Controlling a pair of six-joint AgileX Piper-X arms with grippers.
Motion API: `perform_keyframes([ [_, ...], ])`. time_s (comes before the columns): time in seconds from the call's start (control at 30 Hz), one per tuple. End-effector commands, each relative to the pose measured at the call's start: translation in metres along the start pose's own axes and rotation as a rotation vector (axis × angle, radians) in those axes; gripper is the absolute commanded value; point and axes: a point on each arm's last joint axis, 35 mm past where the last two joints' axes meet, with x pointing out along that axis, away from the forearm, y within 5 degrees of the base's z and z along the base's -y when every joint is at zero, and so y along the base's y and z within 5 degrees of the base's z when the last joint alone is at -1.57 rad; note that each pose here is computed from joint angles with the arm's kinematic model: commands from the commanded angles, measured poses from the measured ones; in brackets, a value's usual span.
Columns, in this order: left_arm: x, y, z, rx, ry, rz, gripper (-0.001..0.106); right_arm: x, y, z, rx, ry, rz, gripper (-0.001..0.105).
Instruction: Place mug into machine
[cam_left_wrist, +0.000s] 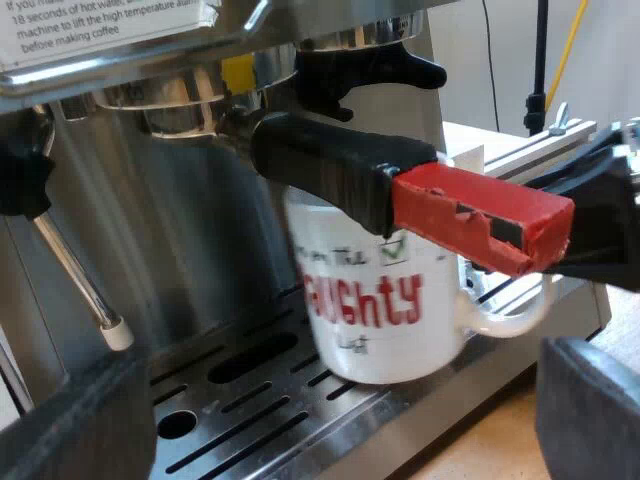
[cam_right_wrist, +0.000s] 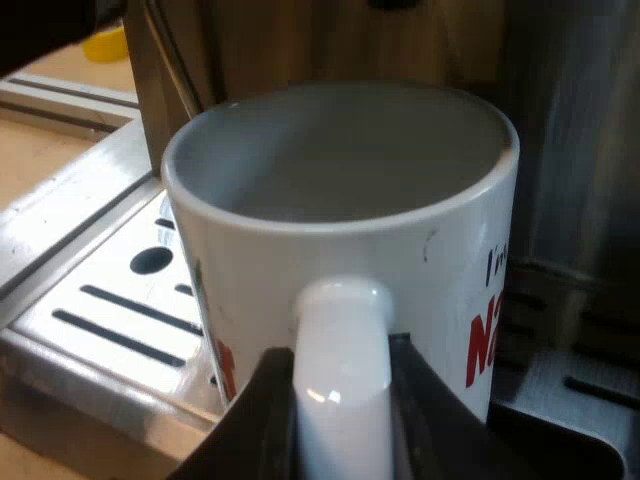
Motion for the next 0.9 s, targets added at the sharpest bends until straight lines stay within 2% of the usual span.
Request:
perform_keyframes([
  [0.03, 0.001, 0.001, -0.009, -0.005, 0.010, 0.008, 0.078, 0.008, 0.001, 0.015, 0.023, -0.076, -0.012, 0.000],
  [0.37, 0.001, 0.001, -0.009, -0.009, 0.010, 0.008, 0.078, 0.027, 0.009, 0.009, 0.011, -0.046, 0.007, 0.002],
  [0.47, 0.001, 0.001, -0.009, -0.009, 0.010, 0.008, 0.078, 0.027, 0.009, 0.009, 0.011, -0.046, 0.007, 0.023],
  [0.53, 0.001, 0.001, -0.009, -0.009, 0.010, 0.008, 0.078, 0.027, 0.009, 0.009, 0.011, -0.046, 0.007, 0.042],
  [0.57, 0.001, 0.001, -0.009, -0.009, 0.010, 0.008, 0.078, 0.027, 0.009, 0.009, 0.011, -0.046, 0.007, 0.044],
  [0.67, 0.001, 0.001, -0.009, -0.009, 0.010, 0.008, 0.078, 0.027, 0.009, 0.009, 0.011, -0.046, 0.007, 0.047],
  [0.8, 0.001, 0.001, -0.009, -0.026, 0.010, 0.008, 0.078, 0.025, 0.009, 0.009, 0.017, -0.047, 0.007, 0.046],
  [0.83, 0.001, 0.001, -0.009, -0.026, 0.010, 0.008, 0.078, 0.027, 0.010, 0.005, 0.037, -0.019, 0.014, 0.045],
  [0.9, 0.001, 0.001, -0.009, -0.026, 0.010, 0.008, 0.078, 0.028, 0.011, 0.001, 0.034, -0.011, 0.015, 0.045],
])
